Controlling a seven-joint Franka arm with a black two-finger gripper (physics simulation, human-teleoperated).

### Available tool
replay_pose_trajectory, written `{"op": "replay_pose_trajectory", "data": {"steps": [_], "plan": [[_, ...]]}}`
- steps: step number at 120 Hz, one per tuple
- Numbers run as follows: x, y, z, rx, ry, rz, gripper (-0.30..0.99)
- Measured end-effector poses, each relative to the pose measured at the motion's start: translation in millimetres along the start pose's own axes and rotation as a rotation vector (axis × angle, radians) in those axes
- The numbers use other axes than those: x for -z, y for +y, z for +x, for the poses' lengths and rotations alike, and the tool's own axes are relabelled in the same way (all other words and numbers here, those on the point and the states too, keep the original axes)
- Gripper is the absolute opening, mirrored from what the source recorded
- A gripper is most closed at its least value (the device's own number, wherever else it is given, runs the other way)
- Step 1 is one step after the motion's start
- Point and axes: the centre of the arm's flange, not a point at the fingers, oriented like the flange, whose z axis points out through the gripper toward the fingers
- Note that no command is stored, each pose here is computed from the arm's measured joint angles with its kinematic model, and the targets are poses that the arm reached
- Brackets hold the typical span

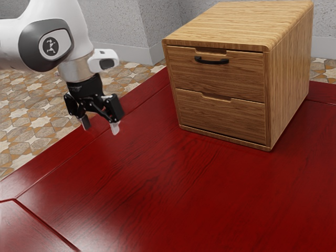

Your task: Pull the drawer handle with one arm to open the drawer

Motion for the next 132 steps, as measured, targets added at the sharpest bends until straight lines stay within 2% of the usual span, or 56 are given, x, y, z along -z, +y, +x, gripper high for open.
{"op": "replay_pose_trajectory", "data": {"steps": [34, 40, 47, 53, 60, 76, 99, 122, 132], "plan": [[0, -22, 1, -0.013, 0.004, -0.021, 0.69], [18, -22, -2, -0.017, 0.035, -0.041, 0.69], [70, -22, -19, -0.015, 0.127, -0.067, 0.69], [94, -20, -30, 0.013, 0.165, -0.086, 0.69], [102, -8, -35, 0.074, 0.170, -0.102, 0.69], [93, 36, -30, 0.281, 0.127, -0.122, 0.69], [86, 58, -21, 0.592, 0.137, -0.118, 0.69], [89, 82, -22, 0.795, 0.159, -0.150, 0.69], [83, 85, -15, 0.880, 0.142, -0.179, 0.69]]}}
